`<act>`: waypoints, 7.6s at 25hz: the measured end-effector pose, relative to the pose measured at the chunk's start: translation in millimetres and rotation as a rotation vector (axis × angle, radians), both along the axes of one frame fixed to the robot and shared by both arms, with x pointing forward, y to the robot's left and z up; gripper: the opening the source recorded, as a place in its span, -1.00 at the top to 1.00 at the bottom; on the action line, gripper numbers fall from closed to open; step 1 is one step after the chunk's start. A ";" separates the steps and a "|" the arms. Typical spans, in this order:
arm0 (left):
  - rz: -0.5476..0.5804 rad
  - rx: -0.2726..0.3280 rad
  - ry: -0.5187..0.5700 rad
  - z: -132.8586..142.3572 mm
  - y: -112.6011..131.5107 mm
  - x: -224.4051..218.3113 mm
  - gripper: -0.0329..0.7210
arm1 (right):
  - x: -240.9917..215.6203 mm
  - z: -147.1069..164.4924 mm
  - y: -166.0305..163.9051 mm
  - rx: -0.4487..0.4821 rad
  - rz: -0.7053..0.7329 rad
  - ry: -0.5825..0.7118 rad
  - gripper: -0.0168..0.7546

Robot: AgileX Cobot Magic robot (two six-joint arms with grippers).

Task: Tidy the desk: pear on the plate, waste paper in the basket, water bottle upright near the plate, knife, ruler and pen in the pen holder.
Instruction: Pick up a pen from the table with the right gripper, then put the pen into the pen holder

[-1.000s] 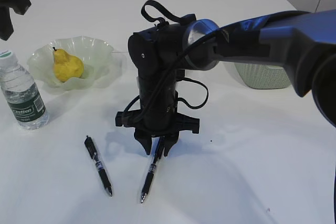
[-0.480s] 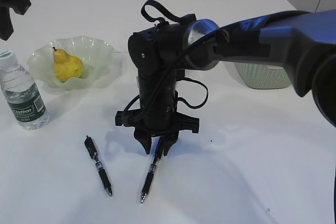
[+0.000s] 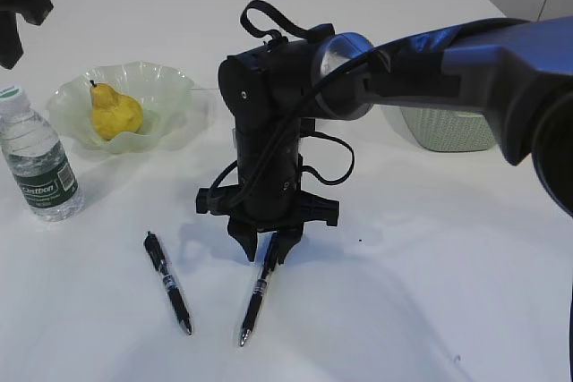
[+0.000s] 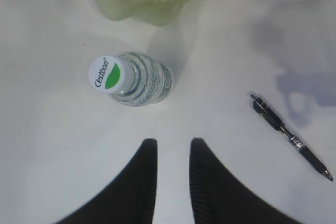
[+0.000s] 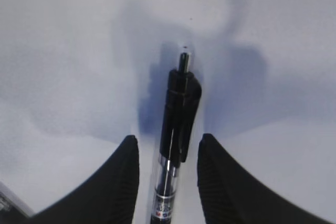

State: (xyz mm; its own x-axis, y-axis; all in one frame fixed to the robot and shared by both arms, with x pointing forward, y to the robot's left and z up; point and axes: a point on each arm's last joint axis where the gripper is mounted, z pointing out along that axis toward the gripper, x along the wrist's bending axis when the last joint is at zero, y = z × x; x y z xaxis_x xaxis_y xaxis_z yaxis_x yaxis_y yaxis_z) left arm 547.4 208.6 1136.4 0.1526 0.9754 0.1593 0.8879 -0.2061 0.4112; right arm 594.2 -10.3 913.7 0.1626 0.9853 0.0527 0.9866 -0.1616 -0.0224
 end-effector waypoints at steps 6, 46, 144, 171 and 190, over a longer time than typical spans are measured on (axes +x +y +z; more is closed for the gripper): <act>0.000 0.000 0.000 0.0 0.0 0.0 0.54 | 0.3 0.0 0.0 0.000 0.001 -0.004 0.15; 0.000 0.000 0.000 0.0 0.0 0.0 0.54 | 4.9 0.0 -4.8 0.000 -0.022 -0.011 0.15; 0.000 0.003 -0.001 0.1 0.3 0.1 0.54 | 19.5 175.1 -29.7 -0.150 0.548 -0.521 0.56; -0.008 -0.008 -0.031 1.2 -0.9 2.6 0.54 | 86.1 209.2 -88.6 -0.142 0.482 -1.056 0.56; -0.011 -0.012 -0.043 1.7 -1.4 3.5 0.54 | 114.1 186.9 -108.5 0.034 0.484 -1.470 0.56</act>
State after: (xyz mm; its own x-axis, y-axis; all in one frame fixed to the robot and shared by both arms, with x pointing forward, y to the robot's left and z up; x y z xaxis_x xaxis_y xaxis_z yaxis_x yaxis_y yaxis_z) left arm 551.0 207.2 1138.1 0.1563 0.9756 0.1544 0.8673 -0.2103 0.4512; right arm 708.3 -118.8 1100.6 -0.3742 0.9216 -0.1027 0.0977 0.1494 0.9839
